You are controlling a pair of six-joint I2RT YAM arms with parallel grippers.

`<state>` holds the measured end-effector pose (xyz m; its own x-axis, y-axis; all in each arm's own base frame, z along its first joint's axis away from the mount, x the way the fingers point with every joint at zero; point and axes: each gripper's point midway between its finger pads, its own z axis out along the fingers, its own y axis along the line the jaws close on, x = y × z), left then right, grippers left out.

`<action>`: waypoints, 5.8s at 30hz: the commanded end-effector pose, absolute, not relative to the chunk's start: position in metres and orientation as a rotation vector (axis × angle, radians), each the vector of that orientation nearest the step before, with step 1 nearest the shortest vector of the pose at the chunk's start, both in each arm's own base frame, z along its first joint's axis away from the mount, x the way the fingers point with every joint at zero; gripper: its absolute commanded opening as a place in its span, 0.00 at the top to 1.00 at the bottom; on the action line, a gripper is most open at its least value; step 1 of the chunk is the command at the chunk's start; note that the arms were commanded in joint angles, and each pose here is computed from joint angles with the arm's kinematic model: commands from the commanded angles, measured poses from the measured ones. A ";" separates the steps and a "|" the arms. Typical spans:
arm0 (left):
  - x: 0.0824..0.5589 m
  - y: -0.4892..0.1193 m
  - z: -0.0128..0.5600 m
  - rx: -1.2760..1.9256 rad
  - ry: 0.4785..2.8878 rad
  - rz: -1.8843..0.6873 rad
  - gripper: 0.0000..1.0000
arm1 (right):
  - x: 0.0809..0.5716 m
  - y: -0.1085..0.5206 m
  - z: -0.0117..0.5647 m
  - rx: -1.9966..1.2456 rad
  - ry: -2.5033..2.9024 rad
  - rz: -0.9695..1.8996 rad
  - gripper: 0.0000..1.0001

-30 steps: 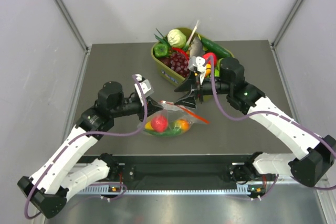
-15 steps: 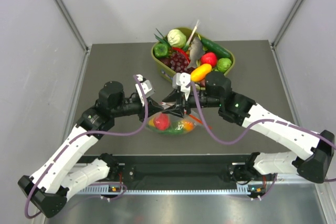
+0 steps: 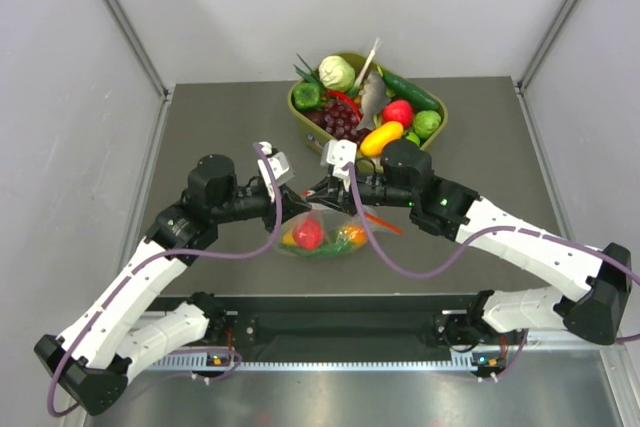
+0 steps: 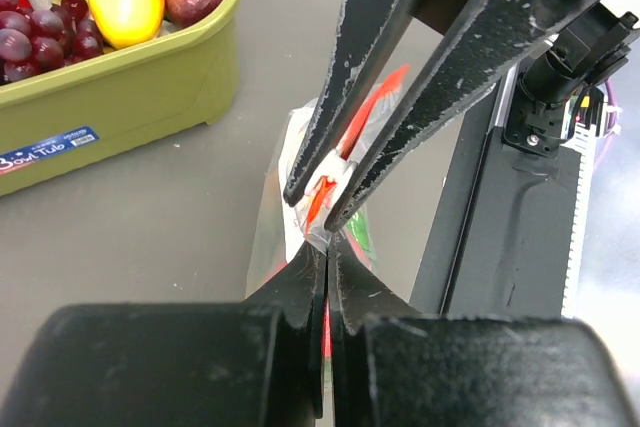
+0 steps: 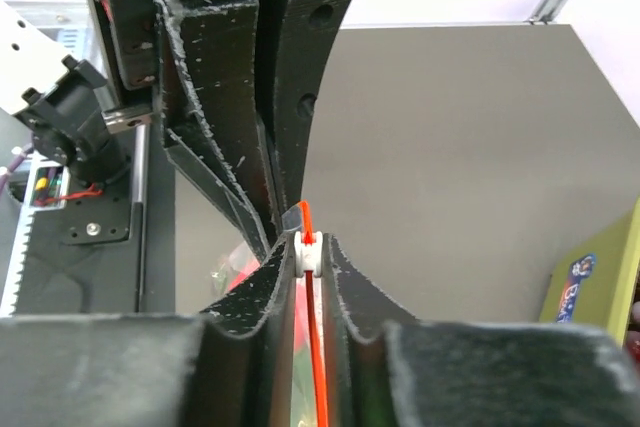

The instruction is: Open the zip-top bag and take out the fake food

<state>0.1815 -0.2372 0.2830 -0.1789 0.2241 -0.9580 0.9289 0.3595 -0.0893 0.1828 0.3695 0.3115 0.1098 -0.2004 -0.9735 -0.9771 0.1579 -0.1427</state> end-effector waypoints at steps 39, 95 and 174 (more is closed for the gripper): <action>0.273 -0.146 0.275 0.587 1.716 -0.441 1.00 | 0.215 0.354 0.278 -1.193 1.402 0.753 1.00; 0.302 -0.060 0.260 0.248 1.796 -0.052 1.00 | 0.222 0.406 0.268 -1.210 1.429 1.036 0.47; 0.253 -0.165 0.266 0.701 1.674 -0.679 1.00 | 0.223 0.341 0.247 -0.945 1.716 0.811 0.36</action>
<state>0.2508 -0.1645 0.2505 -0.2473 0.1101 -0.9627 0.7418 0.6607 -0.1150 0.2256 0.3364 0.2342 -0.2374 -0.2617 -0.9355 -0.8755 0.4748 0.0894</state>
